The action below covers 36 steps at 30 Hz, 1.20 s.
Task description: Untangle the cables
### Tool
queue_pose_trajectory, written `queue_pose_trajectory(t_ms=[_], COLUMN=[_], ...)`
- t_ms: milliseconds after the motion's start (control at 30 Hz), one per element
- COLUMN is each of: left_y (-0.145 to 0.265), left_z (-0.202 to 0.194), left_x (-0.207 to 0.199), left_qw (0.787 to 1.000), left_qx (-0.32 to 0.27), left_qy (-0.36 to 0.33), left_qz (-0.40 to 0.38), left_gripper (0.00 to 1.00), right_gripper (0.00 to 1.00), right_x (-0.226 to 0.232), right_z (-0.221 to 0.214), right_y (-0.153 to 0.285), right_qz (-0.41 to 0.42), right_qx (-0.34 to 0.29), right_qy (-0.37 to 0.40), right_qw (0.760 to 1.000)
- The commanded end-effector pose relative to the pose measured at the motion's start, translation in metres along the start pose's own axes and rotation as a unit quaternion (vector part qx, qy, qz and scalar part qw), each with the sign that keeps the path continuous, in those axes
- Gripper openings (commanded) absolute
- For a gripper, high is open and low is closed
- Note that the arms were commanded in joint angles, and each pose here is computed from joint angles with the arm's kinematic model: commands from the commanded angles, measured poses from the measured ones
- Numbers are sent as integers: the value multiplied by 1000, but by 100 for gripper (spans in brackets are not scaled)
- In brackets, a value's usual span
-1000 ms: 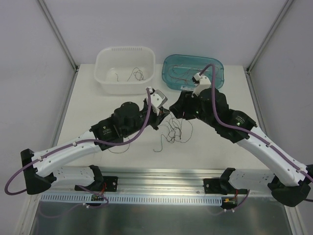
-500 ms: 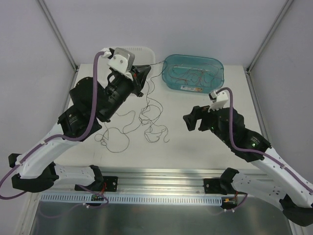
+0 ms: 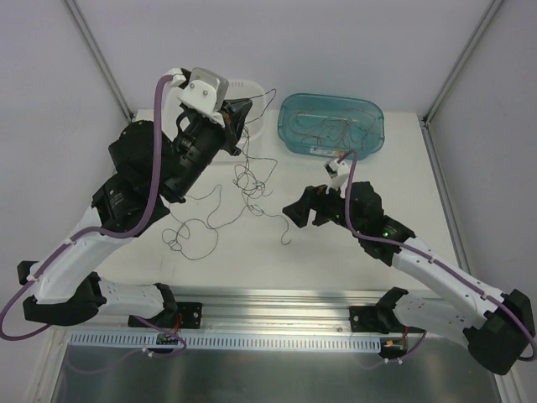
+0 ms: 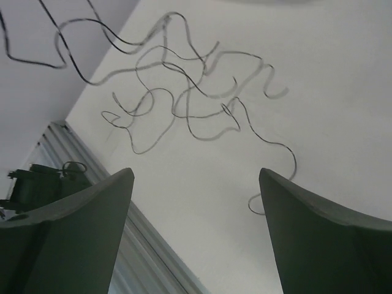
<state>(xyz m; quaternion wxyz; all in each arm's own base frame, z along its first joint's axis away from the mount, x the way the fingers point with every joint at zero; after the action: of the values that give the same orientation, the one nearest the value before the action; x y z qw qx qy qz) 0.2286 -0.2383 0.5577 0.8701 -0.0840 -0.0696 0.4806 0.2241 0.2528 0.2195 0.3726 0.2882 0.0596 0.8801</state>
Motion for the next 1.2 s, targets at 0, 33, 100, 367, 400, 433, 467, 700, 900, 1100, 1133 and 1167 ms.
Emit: queue_pose_trajectory(t_ms=[0, 33, 100, 367, 400, 433, 467, 700, 900, 1100, 1133, 1167], left_y=[1, 1, 0, -4, -5, -6, -6, -7, -5, -6, -6, -6], left_z=[14, 15, 14, 12, 10, 9, 9, 4, 0, -3, -3, -3], left_x=[4, 4, 1, -5, -7, -8, -8, -11, -13, -15, -14, -14], left_qw=[1000, 1000, 1000, 1000, 1000, 1000, 1000, 1000, 1000, 999, 1000, 1000], left_qx=[-17, -17, -17, -14, -11, -10, -11, -3, 1, 4, 4, 4], left_qy=[0, 2, 5, 14, 17, 15, 17, 16, 21, 21, 20, 20], left_qz=[8, 7, 3, -7, -9, -11, -10, -16, -21, -24, -23, -24], left_gripper=[0, 0, 0, 0, 0, 0, 0, 0, 0, 0, 0, 0], right_gripper=[88, 88, 88, 85, 83, 82, 81, 74, 72, 67, 66, 65], right_x=[48, 52, 56, 68, 70, 70, 73, 74, 73, 70, 69, 68], right_z=[45, 46, 49, 55, 56, 55, 55, 54, 63, 82, 83, 84], right_y=[-6, -8, -16, -32, -32, -34, -34, -32, -23, -24, -26, -27], right_qz=[120, 130, 143, 176, 180, 182, 189, 189, 173, 140, 136, 134], right_qx=[-78, -78, -79, -70, -70, -67, -65, -57, -69, -92, -91, -92], right_qy=[-6, -5, -5, -11, -10, -11, -9, -4, -3, -3, -4, -4], right_qw=[990, 988, 987, 982, 981, 981, 980, 980, 982, 986, 986, 987])
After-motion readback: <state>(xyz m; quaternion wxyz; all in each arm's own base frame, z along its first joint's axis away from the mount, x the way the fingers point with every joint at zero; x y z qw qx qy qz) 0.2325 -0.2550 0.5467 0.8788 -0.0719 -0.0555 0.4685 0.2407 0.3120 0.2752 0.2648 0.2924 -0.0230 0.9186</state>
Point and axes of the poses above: each gripper's point midway between its finger pads, its own y axis back along the fingers, its own x axis along the line the jaws close on, z = x × y, the point moved 1 cm from there along y, back along the fingers, and after that the axes turned 1 degree about y, right-handed, at the moved point
